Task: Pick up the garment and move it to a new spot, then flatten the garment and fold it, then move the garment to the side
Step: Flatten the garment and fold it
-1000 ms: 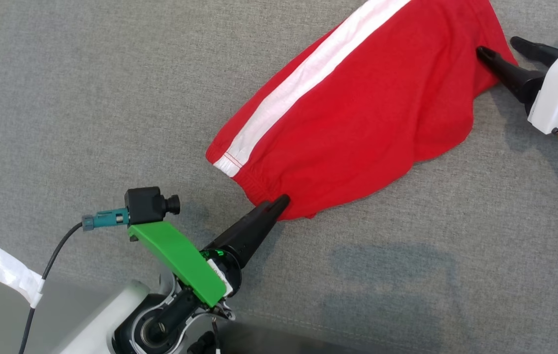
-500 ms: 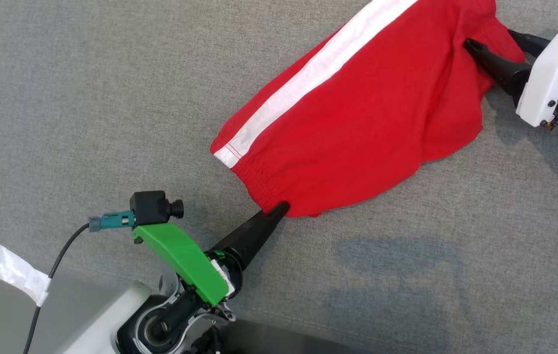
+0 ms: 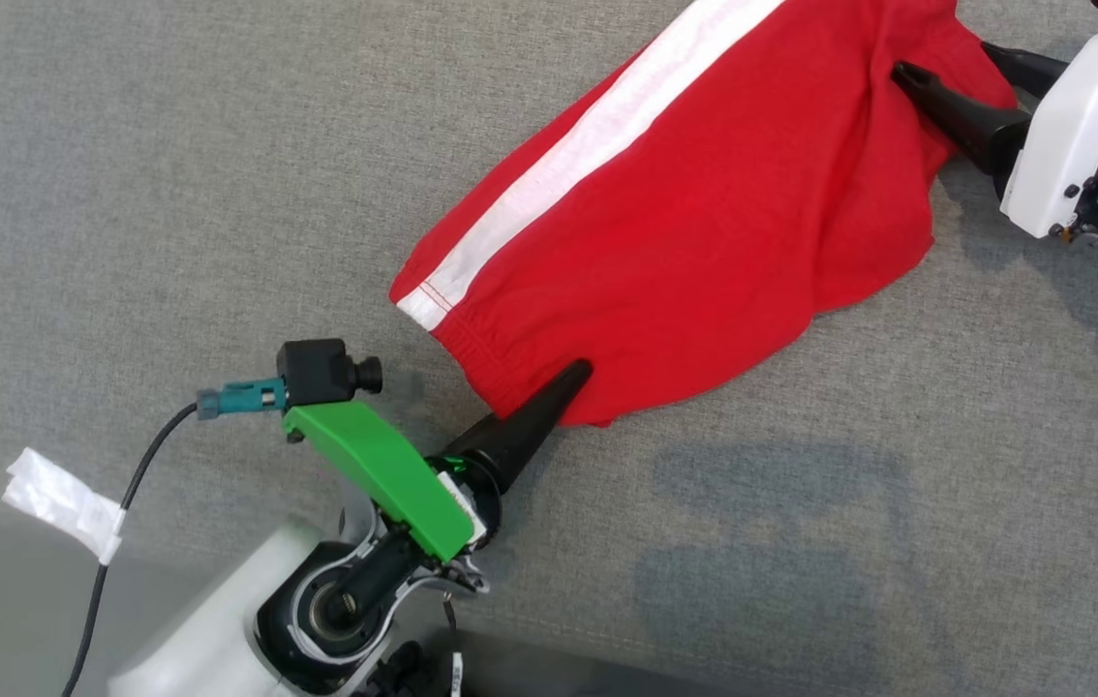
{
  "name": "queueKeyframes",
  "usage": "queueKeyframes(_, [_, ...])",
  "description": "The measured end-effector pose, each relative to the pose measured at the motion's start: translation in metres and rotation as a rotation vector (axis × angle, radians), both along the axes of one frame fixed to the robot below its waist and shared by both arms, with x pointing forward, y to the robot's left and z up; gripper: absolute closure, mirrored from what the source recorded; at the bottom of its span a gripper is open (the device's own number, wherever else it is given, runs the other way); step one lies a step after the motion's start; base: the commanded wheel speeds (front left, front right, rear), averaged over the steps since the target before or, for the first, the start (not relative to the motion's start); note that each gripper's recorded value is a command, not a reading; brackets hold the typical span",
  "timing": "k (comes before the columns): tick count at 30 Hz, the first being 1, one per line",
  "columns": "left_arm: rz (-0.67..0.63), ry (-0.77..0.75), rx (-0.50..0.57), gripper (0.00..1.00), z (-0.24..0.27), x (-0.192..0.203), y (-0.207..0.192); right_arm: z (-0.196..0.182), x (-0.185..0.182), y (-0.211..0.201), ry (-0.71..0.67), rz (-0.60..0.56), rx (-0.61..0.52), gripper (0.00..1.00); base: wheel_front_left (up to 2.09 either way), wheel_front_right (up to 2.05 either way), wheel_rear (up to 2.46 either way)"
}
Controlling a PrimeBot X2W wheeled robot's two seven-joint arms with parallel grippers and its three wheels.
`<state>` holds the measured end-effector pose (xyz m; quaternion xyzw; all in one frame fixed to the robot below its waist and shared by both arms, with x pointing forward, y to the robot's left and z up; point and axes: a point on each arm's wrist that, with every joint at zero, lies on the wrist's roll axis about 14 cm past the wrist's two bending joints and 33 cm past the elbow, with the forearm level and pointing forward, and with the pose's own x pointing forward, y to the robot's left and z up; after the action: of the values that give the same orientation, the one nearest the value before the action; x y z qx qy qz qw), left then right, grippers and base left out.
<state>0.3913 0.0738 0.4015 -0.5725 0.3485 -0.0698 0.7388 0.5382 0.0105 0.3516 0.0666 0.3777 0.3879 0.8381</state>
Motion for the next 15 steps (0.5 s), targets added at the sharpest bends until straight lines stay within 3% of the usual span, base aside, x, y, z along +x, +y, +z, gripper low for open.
queueKeyframes(2, [-0.014,-0.018,-0.009,0.00,0.004,0.006,-0.006,0.000,0.000,0.000,-0.001,0.005,0.002,0.02,0.00,0.00,0.00])
queueKeyframes(3, [-0.020,-0.023,-0.010,0.00,0.005,0.008,-0.008,0.000,0.000,0.000,0.002,0.006,0.000,0.25,0.00,0.00,0.00])
queueKeyframes(4, [-0.030,-0.023,-0.014,0.22,0.005,0.008,-0.010,0.000,0.000,0.000,0.004,0.007,-0.001,0.55,0.00,0.00,0.00])
queueKeyframes(5, [-0.031,-0.023,-0.015,0.56,0.005,0.008,-0.011,0.000,0.000,0.000,0.006,0.007,-0.001,0.82,0.00,0.00,0.00])
queueKeyframes(6, [-0.031,-0.023,-0.016,0.80,0.005,0.008,-0.012,-0.001,-0.001,-0.001,0.009,0.006,-0.003,1.00,0.00,0.00,0.00])
queueKeyframes(7, [-0.034,-0.020,-0.015,1.00,0.004,0.007,-0.012,0.000,-0.001,-0.001,0.013,0.005,0.000,1.00,0.00,0.00,0.00])
queueKeyframes(15, [-0.074,-0.026,0.017,1.00,0.002,0.000,-0.002,0.001,-0.009,-0.004,0.078,-0.016,0.024,1.00,0.00,0.00,0.00])
